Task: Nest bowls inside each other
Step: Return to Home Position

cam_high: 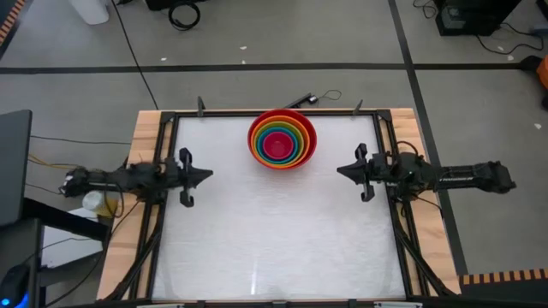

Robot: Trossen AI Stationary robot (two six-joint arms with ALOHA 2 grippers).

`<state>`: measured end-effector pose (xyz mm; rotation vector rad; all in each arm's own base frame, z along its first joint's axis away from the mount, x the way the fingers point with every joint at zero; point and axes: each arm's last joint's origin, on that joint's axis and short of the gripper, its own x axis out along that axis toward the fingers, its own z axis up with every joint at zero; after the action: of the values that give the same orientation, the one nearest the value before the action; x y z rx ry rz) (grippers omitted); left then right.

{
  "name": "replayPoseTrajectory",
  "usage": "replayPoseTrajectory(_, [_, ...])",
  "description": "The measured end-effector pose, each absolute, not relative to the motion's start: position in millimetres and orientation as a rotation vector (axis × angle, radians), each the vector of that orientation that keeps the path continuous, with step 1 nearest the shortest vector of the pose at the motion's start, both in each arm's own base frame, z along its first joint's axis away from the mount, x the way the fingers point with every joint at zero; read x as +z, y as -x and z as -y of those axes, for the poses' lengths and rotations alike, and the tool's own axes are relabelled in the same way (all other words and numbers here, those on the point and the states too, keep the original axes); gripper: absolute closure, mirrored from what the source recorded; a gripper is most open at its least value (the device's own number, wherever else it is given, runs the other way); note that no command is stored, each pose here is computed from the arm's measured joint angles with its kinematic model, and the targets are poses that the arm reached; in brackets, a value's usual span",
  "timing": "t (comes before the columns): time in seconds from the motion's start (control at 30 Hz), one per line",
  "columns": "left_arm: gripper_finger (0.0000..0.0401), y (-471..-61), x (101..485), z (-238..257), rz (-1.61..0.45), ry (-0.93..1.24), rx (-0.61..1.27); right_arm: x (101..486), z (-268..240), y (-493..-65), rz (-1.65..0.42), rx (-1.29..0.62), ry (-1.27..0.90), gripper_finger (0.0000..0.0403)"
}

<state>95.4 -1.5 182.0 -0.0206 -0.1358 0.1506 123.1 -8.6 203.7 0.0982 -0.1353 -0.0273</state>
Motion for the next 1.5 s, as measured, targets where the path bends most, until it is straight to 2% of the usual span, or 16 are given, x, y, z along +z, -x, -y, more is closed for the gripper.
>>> replayPoseTrajectory(0.13, [0.0396,-97,173,-4,0.080,0.102,0.206,196,8,-122,0.144,0.016,-0.140,0.0394])
replayPoseTrajectory(0.23, [0.0391,-97,173,-3,0.089,0.151,0.173,186,5,-120,0.174,0.087,-0.157,0.0394])
replayPoseTrajectory(0.47, [0.0390,-92,191,-1,0.097,0.116,0.129,182,6,-120,0.136,0.065,-0.130,0.0394])
replayPoseTrajectory(1.13, [0.0390,-97,176,0,0.114,0.075,0.130,185,2,-117,0.171,0.109,-0.133,0.0394])
replayPoseTrajectory(1.33, [0.0390,-97,174,0,0.091,0.101,0.125,183,4,-117,0.151,0.013,-0.124,0.0394])
replayPoseTrajectory(1.5, [0.0390,-97,173,2,0.083,0.170,0.058,186,5,-116,0.188,0.003,-0.109,0.0394])
